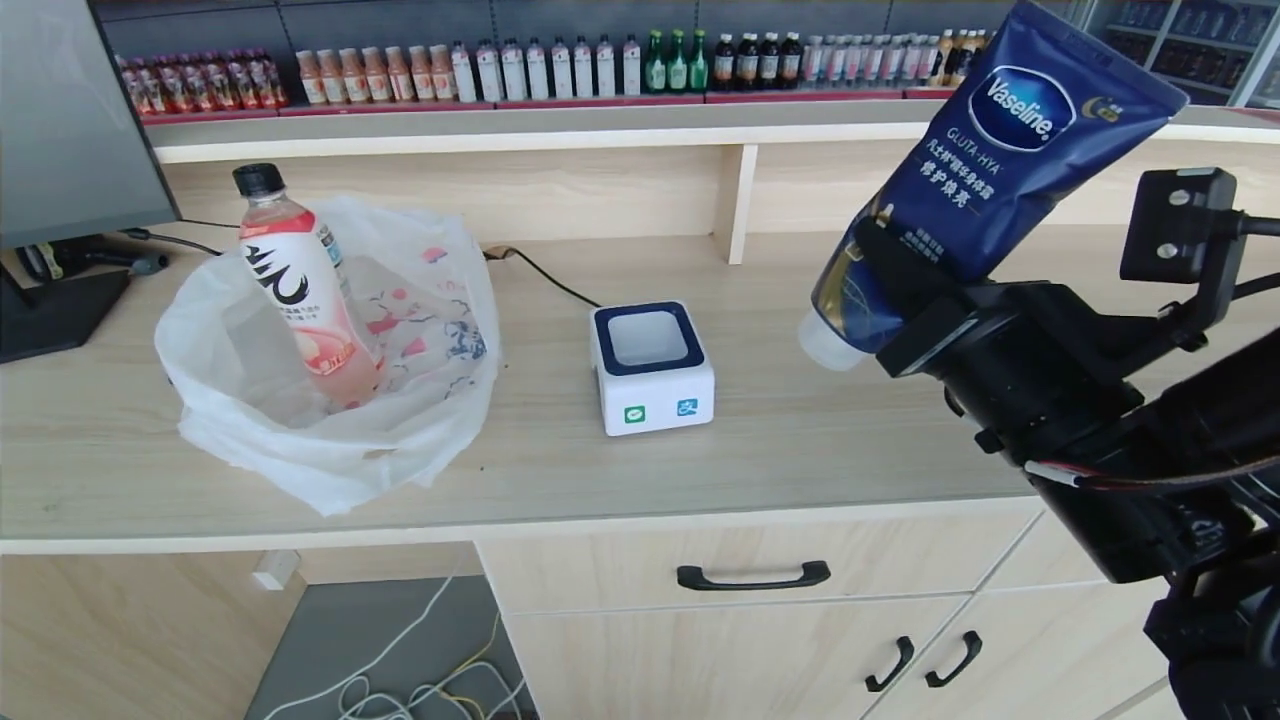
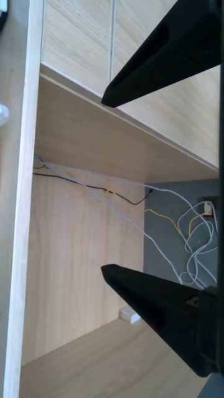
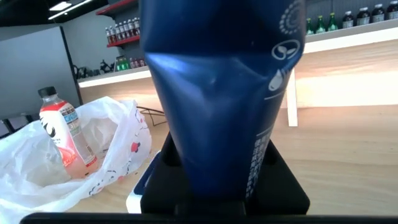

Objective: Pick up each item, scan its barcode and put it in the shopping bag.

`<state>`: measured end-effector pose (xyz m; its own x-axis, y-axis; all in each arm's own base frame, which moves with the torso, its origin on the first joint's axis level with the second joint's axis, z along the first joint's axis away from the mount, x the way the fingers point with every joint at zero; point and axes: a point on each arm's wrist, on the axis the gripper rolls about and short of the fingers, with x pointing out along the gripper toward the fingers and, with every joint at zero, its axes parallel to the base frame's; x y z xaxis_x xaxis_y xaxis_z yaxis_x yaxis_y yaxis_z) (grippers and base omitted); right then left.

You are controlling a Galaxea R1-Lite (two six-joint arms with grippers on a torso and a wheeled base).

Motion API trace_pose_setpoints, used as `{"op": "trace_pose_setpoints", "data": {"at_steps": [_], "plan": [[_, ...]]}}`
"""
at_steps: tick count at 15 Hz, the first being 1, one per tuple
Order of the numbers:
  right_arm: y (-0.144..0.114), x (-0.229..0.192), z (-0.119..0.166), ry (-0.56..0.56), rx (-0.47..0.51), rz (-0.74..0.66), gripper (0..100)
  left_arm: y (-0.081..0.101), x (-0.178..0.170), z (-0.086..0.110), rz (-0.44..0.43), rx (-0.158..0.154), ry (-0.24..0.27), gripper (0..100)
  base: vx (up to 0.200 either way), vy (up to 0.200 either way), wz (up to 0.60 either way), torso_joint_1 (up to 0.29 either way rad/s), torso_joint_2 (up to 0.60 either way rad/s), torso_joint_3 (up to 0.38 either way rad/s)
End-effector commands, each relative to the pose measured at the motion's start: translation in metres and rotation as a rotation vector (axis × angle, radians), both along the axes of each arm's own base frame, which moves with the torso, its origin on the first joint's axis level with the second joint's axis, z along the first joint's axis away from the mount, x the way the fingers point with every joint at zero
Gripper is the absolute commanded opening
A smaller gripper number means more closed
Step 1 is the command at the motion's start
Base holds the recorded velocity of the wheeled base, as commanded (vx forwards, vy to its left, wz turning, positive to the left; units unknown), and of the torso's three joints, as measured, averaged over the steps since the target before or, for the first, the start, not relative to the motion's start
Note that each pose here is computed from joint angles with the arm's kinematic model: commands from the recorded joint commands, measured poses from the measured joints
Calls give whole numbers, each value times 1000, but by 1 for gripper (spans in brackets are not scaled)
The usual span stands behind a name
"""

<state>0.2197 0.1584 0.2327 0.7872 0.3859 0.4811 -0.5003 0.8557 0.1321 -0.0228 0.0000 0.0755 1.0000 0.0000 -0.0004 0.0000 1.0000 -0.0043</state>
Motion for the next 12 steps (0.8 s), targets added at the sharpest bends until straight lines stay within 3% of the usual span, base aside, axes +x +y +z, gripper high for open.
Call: {"op": "trace_pose_setpoints", "data": {"at_steps": [1,8,12], "plan": [[0,0,0,0,0,0,0,0,0,0,0,0,0,100,0,200,0,2,2,2],[-4,-8,-2,8,-6,3,0,0,0,0,0,-2,0,100,0,200,0,0,0,0],[-5,-8,-2,10,-7,3,0,0,0,0,-2,4,-2,100,0,0,0,0,0,0]]}}
